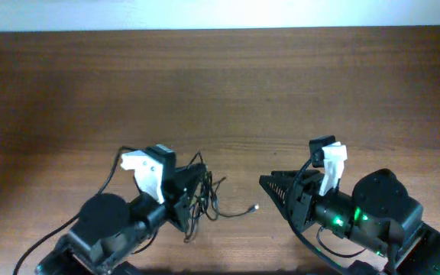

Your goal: Untangle cables

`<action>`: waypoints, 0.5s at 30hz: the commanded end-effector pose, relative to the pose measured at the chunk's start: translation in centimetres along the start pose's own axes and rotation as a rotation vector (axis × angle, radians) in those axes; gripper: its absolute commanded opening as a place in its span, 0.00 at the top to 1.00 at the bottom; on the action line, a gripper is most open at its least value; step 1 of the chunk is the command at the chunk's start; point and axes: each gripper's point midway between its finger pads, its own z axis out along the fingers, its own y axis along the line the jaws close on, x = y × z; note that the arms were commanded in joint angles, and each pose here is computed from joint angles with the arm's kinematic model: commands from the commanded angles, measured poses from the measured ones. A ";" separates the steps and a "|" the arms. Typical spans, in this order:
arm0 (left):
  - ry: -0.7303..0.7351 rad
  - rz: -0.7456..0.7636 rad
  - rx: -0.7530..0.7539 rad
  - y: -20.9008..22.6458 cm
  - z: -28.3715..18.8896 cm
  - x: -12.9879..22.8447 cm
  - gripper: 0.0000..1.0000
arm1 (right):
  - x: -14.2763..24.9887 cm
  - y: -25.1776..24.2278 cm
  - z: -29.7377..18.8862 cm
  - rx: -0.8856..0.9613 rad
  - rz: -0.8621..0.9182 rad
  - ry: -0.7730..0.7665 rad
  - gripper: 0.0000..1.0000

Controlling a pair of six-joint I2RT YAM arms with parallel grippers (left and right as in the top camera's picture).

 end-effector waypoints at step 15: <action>-0.062 -0.038 -0.001 -0.2 -1.0 -1.3 1.00 | 5.2 0.1 11.0 -0.010 0.561 0.430 0.66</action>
